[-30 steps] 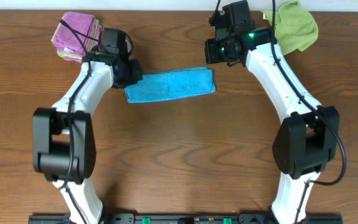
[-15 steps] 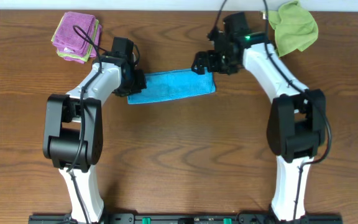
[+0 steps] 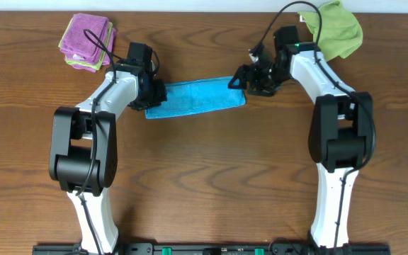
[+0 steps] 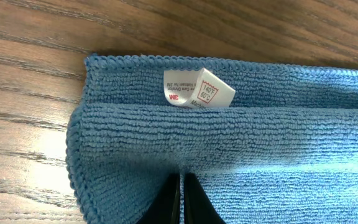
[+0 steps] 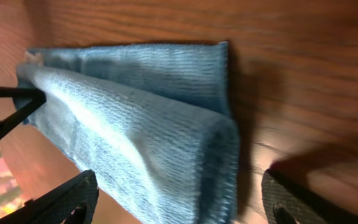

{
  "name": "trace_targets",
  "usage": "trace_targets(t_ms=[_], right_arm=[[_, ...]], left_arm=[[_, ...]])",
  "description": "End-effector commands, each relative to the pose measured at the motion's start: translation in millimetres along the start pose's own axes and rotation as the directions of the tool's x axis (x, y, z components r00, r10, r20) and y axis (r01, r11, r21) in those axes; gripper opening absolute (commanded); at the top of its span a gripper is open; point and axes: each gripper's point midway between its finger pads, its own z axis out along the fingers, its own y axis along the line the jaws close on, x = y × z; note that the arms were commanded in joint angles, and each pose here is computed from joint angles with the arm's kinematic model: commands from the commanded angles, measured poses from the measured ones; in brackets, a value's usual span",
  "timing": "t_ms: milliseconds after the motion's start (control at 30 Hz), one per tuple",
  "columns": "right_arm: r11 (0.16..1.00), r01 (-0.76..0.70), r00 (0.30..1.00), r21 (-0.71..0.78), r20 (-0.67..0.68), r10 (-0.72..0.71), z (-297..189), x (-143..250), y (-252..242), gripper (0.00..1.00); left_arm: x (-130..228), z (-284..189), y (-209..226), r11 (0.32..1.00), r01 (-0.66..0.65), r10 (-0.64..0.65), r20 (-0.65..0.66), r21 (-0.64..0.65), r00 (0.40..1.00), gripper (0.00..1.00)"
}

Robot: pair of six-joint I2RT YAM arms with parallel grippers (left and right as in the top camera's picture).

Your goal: Fold the cloth

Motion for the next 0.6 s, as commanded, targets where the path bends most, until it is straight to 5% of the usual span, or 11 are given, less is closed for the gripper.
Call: trace_targets(t_ms=[0,100,267,467,567], right_arm=[[1.000,0.006,0.999,-0.016,-0.042,-0.006,18,8,1,0.82],[1.000,0.023,0.998,-0.018,-0.066,-0.024,28,14,9,0.73],[0.999,0.048,0.997,-0.017,-0.060,-0.049,34,13,15,0.03],[1.000,-0.001,0.998,0.004,-0.059,0.001,15,9,7,0.01],[0.989,-0.037,0.998,0.143,-0.037,0.043,-16,3,-13,0.01]], left_arm=[[2,7,4,1.000,0.008,-0.009,-0.013,-0.027,1.000,0.06],[3,7,4,1.000,0.009,-0.010,-0.018,-0.024,1.000,0.06],[3,5,0,1.000,0.008,-0.008,-0.021,-0.002,1.000,0.06],[-24,-43,-19,0.999,-0.008,0.004,0.077,0.050,0.997,0.06],[-45,-94,-34,0.996,-0.034,0.018,0.192,0.080,0.981,0.06]])
